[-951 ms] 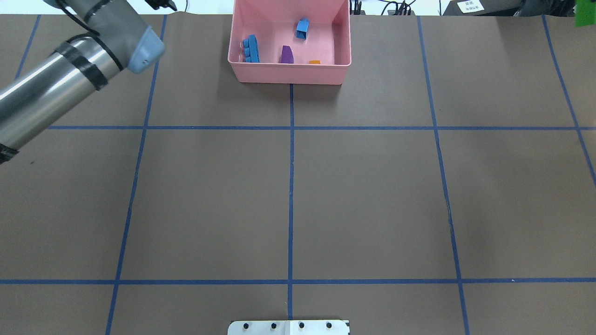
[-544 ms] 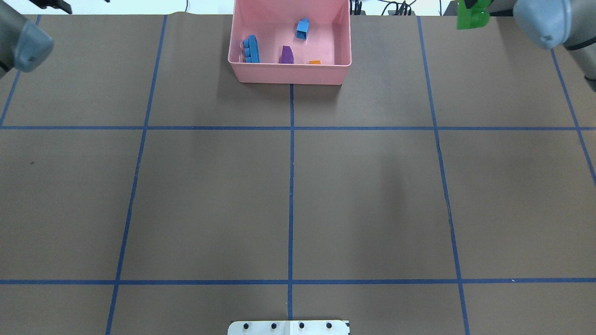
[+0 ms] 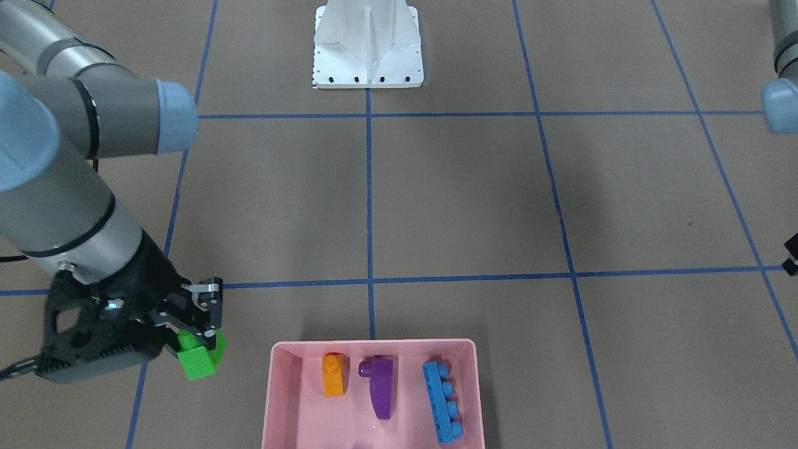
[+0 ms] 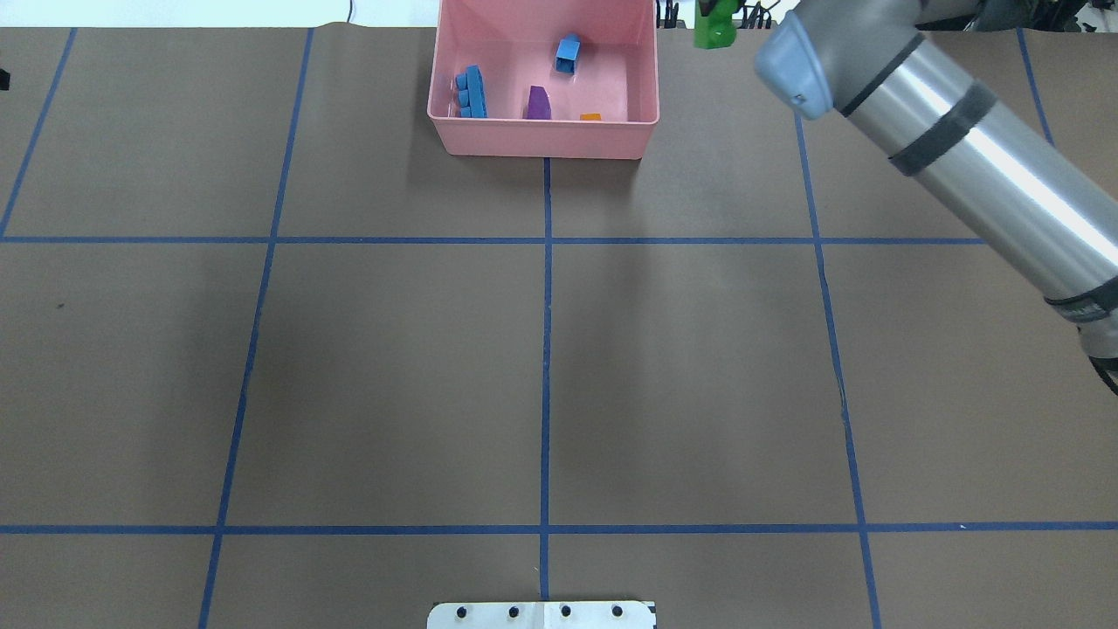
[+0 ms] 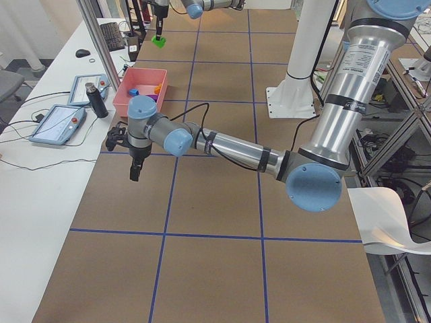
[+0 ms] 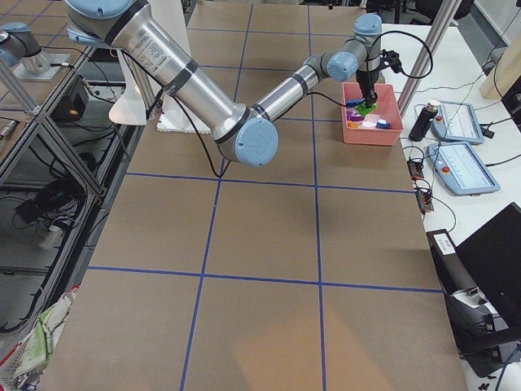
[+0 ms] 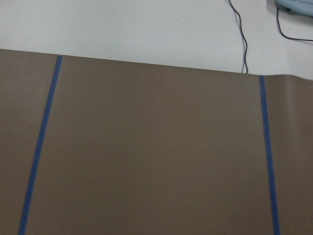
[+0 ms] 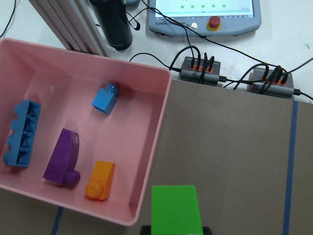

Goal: Put all blocks into box

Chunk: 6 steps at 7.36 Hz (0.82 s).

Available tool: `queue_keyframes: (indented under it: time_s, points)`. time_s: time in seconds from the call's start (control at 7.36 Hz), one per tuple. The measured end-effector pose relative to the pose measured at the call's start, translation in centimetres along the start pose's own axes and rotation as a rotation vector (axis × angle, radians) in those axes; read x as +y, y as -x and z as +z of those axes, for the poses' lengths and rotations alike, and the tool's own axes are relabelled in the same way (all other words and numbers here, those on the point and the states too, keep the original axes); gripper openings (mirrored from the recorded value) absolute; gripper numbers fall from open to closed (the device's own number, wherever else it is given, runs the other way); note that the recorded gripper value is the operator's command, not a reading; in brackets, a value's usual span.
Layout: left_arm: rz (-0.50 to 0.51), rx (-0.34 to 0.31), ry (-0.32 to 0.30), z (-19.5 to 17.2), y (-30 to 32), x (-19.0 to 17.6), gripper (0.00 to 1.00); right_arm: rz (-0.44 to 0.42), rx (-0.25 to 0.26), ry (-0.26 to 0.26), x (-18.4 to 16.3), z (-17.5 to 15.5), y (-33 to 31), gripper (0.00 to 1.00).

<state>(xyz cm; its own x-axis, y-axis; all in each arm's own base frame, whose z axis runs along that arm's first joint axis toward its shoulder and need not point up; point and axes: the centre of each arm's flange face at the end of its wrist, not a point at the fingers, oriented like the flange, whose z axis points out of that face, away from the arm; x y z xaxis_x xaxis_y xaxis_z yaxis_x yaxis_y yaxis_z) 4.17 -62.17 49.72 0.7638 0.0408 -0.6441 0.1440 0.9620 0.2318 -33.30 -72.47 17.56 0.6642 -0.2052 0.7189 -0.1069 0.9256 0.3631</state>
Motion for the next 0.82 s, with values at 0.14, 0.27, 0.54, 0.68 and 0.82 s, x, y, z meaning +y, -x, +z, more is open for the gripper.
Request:
queue_keyframes:
  time_s: [0.14,0.27,0.54,0.68,0.82]
  points:
    - [0.038,-0.019,0.015,-0.7,1.5,2.0,1.00,-0.002,0.002,-0.025,-1.1,2.9,2.2,0.00]
    - [0.061,-0.032,0.020,-1.2,2.5,3.6,1.00,0.000,0.007,-0.042,-1.6,5.3,4.2,0.00]
    - [0.138,-0.058,0.039,-2.0,6.7,8.0,1.00,0.047,-0.011,-0.066,-1.2,8.6,7.0,0.99]
    - [0.167,-0.070,0.050,-2.8,9.3,11.0,1.00,0.088,-0.016,-0.081,-1.2,9.3,8.1,1.00]
    - [0.168,-0.076,0.063,-3.5,10.9,13.8,1.00,0.110,-0.012,-0.087,-1.2,9.6,8.5,1.00]
